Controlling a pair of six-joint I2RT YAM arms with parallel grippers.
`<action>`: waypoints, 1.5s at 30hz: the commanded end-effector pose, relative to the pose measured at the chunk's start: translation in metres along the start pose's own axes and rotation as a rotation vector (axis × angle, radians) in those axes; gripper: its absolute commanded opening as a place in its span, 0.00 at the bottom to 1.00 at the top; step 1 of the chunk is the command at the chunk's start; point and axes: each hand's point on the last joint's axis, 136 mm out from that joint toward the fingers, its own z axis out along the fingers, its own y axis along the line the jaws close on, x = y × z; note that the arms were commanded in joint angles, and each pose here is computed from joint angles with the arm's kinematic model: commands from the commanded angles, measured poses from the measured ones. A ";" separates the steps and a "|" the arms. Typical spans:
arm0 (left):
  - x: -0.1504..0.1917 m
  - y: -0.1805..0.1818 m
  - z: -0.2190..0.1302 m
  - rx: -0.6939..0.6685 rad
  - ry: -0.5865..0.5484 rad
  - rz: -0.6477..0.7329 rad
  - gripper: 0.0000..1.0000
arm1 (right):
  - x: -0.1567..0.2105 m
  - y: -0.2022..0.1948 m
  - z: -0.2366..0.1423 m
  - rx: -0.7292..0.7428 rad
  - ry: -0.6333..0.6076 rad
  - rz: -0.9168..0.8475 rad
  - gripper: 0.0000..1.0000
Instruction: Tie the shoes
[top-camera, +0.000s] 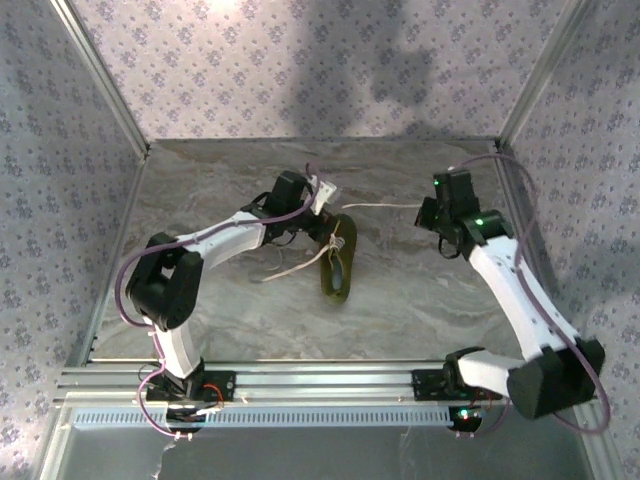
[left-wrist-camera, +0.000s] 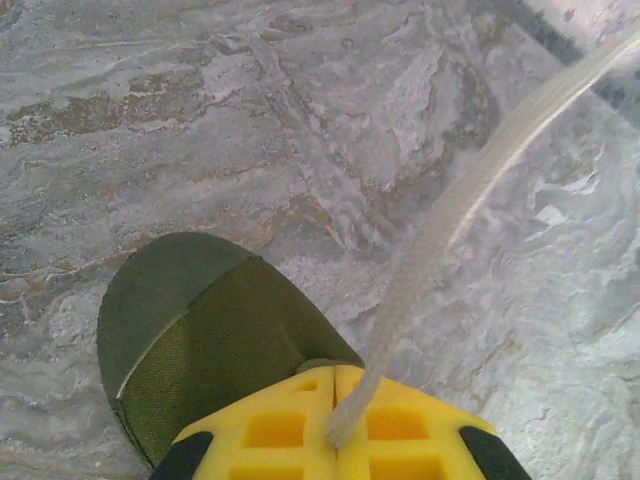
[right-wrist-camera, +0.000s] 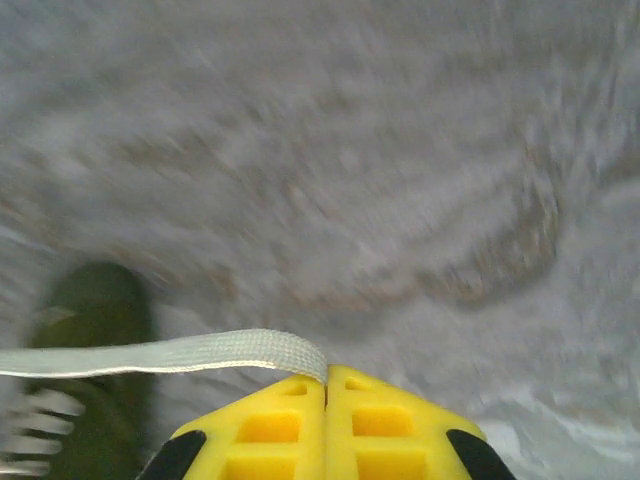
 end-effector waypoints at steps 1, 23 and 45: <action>-0.017 -0.028 -0.007 0.120 -0.041 -0.023 0.00 | 0.055 -0.007 0.032 0.027 0.212 -0.012 0.03; 0.007 0.003 -0.006 0.116 0.010 -0.400 0.00 | 0.066 0.122 -0.042 -0.453 -0.269 -0.375 0.74; 0.012 0.012 -0.004 0.170 0.187 -0.460 0.00 | 0.239 0.344 -0.001 -0.562 -0.196 -1.317 0.65</action>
